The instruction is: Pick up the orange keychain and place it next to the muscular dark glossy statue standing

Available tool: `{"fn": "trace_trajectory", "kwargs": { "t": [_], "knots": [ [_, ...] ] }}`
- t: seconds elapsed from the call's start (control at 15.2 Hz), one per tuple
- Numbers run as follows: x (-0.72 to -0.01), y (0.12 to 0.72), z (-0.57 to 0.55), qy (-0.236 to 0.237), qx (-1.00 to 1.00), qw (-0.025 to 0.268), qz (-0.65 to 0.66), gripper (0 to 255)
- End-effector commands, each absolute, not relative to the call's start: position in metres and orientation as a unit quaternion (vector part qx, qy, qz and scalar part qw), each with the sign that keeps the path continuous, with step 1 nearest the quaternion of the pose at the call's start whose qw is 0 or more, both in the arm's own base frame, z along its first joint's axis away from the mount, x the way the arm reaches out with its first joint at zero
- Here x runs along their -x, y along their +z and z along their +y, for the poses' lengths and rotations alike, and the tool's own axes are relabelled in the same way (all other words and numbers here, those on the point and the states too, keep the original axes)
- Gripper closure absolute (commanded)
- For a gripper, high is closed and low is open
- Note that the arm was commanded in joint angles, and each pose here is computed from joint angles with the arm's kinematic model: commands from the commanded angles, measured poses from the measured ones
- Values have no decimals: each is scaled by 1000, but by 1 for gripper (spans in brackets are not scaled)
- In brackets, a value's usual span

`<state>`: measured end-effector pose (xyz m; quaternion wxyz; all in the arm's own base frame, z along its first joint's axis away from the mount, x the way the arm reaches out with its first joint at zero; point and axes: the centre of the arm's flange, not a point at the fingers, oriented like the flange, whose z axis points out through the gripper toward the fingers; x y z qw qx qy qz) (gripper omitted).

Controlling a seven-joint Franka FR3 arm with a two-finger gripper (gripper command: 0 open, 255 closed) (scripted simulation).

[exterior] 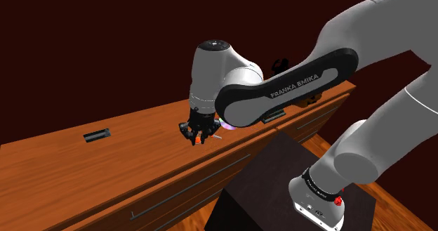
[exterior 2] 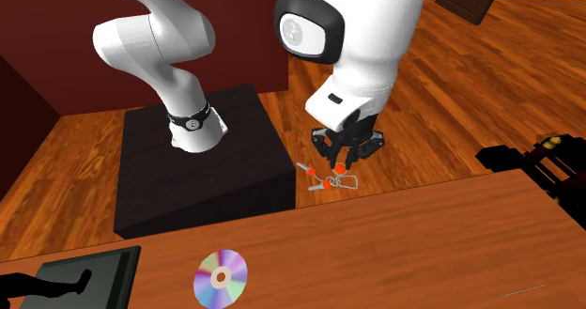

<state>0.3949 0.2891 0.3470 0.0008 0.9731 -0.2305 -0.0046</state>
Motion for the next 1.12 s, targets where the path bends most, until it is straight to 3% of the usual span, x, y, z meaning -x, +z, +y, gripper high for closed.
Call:
{"fn": "trace_trajectory", "kwargs": {
  "t": [0.0, 1.06],
  "knots": [
    [-396, 357, 290, -5, -973, 1, -230, 255],
    [-396, 442, 290, -5, -973, 1, -230, 255]
  ]
}}
